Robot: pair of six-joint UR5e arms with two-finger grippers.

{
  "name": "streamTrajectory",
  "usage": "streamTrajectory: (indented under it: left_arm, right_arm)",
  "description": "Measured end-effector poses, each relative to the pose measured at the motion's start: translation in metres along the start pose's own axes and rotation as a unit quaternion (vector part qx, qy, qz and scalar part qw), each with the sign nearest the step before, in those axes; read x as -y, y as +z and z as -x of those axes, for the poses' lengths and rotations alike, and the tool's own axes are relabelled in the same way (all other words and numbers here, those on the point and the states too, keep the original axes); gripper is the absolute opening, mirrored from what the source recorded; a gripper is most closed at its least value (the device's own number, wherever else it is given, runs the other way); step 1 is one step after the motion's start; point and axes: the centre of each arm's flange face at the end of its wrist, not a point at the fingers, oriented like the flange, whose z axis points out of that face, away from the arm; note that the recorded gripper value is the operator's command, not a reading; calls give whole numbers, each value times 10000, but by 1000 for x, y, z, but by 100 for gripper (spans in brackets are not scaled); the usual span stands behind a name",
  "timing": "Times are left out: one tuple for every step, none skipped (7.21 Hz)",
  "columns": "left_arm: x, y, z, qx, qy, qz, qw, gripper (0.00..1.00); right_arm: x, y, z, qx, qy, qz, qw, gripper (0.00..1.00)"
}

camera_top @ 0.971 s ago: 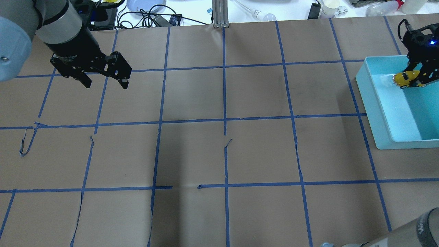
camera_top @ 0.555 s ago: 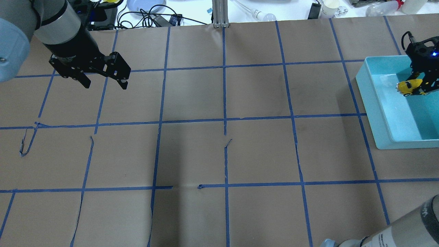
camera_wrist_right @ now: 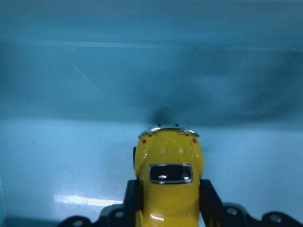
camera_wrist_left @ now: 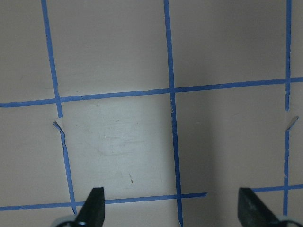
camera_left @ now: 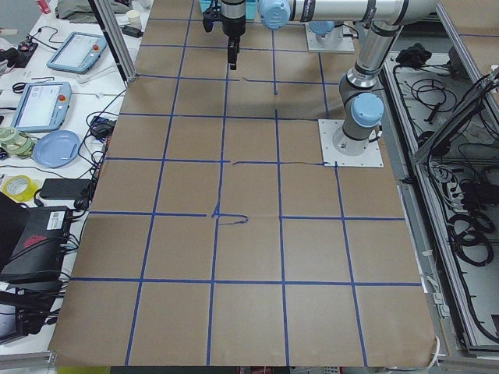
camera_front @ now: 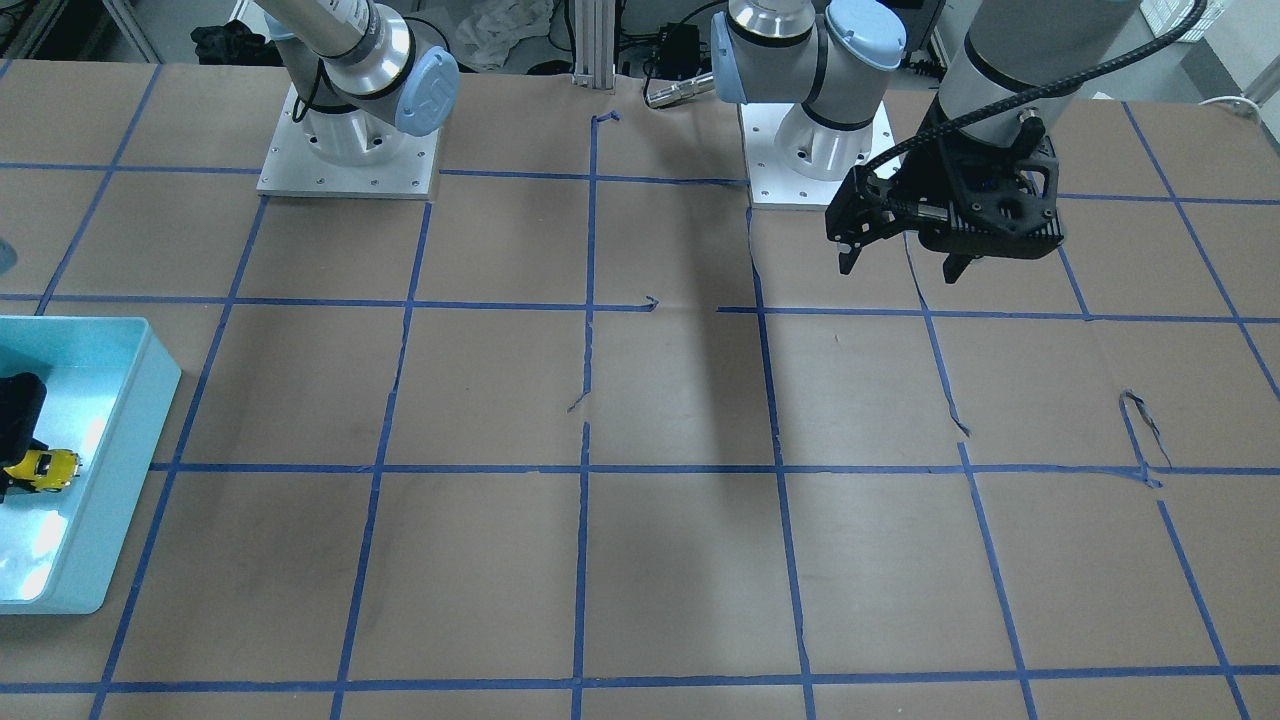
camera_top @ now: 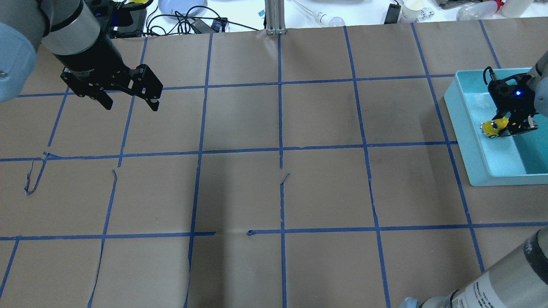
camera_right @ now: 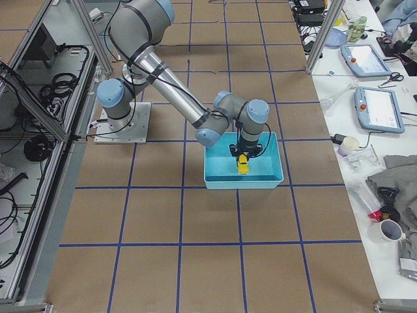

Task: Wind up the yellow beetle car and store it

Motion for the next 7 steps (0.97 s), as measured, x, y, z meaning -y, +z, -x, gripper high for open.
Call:
streamTrajectory:
  left_arm:
    - [0, 0, 0, 2, -3, -7, 10000, 100]
    - [0, 0, 0, 2, -3, -8, 10000, 100]
    - [0, 0, 0, 4, -3, -5, 10000, 100]
    - [1, 1, 1, 5, -8, -2, 10000, 100]
    - [1, 1, 1, 2, -11, 6, 10000, 100]
    - [0, 2, 1, 0, -12, 14, 10000, 100]
    - [0, 2, 2, 11, -15, 21, 10000, 100]
  right_arm:
    - [1, 2, 1, 16, -6, 5, 10000, 99]
    - [1, 2, 1, 22, -8, 9, 10000, 100]
    - [1, 0, 2, 16, 1, 20, 10000, 100]
    - [0, -9, 2, -28, 14, 57, 10000, 100]
    - [-1, -26, 4, -139, 34, 130, 9998, 100]
    - [-1, -55, 7, -316, 66, 243, 9992, 100]
    - [0, -87, 14, -465, 87, 342, 9983, 100]
